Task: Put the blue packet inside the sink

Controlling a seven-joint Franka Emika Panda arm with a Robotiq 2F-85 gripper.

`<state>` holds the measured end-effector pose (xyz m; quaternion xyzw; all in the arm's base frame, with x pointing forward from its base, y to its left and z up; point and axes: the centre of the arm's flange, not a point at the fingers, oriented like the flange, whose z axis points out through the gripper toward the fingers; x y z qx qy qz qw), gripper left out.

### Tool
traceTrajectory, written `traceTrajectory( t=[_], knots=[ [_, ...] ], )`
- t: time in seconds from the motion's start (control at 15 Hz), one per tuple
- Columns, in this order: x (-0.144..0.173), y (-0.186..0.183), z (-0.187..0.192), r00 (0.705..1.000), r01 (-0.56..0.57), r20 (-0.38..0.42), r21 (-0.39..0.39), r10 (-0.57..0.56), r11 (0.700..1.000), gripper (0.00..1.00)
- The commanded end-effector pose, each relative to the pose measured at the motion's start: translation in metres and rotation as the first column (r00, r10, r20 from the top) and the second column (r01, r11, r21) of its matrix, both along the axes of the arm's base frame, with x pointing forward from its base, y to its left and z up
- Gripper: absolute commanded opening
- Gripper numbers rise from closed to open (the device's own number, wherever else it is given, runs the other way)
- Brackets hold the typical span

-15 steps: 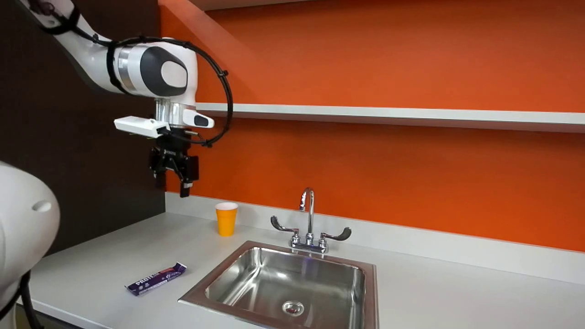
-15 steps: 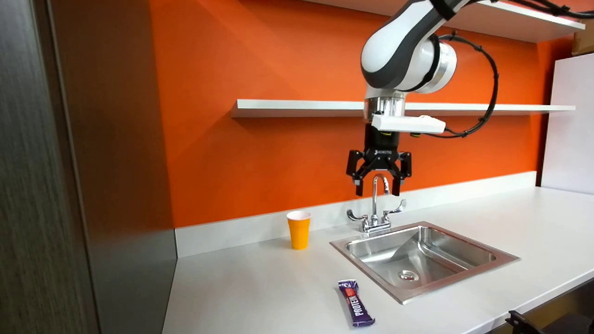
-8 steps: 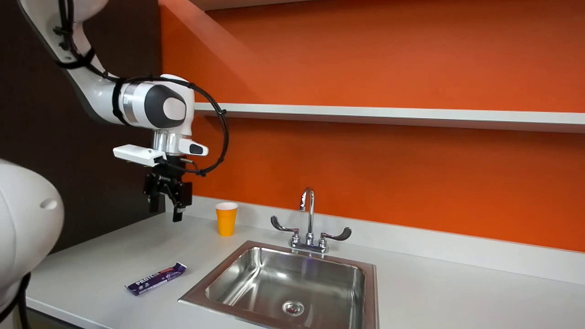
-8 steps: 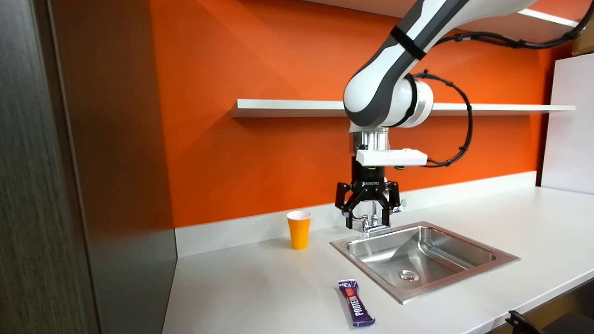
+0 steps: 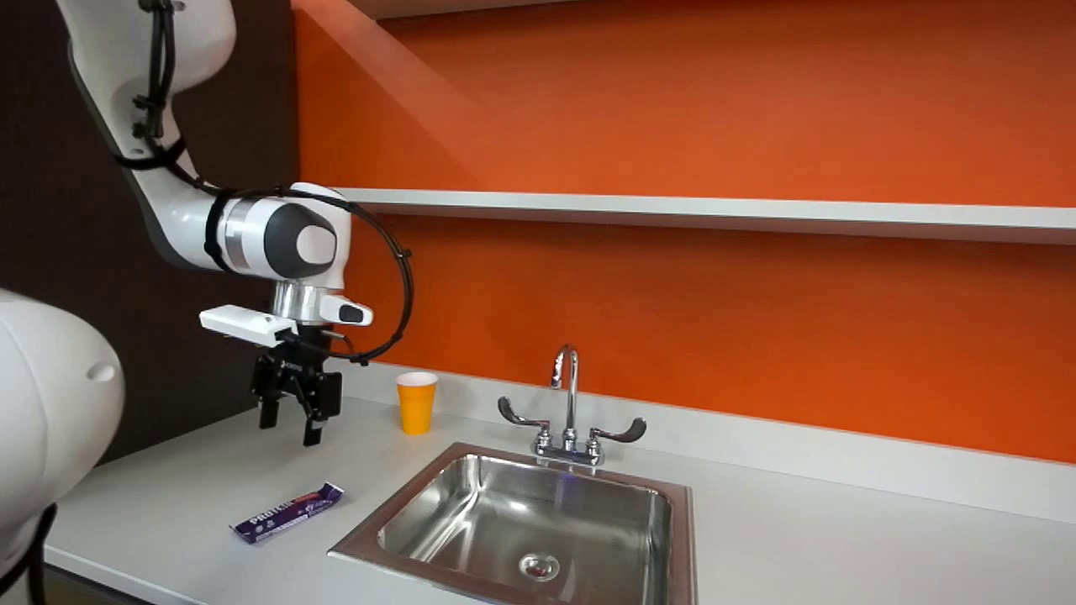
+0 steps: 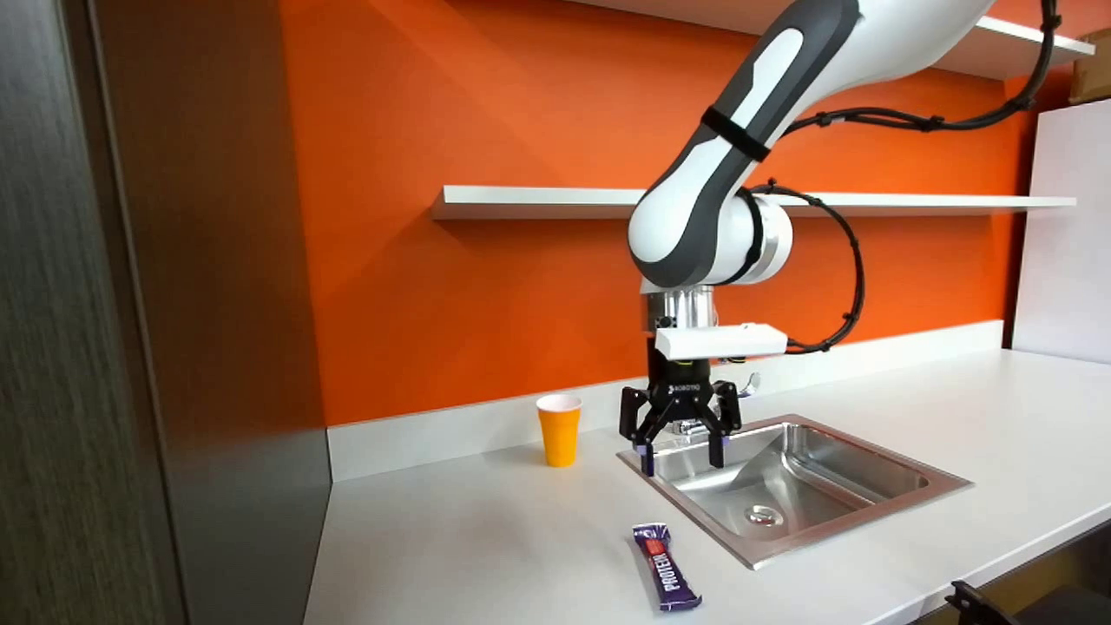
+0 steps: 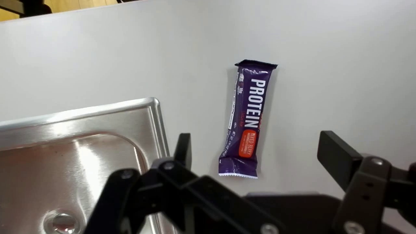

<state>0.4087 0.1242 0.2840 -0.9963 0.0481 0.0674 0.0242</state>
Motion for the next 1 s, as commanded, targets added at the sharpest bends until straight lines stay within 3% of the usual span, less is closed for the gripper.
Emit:
traceTrajectory(
  t=[0.0,0.93],
  knots=[
    [-0.001,0.010,-0.021,1.000,0.018,0.007,0.007,-0.018,1.000,1.00],
    [-0.004,0.028,-0.086,0.999,0.024,0.023,-0.016,-0.023,1.000,1.00]
  ],
)
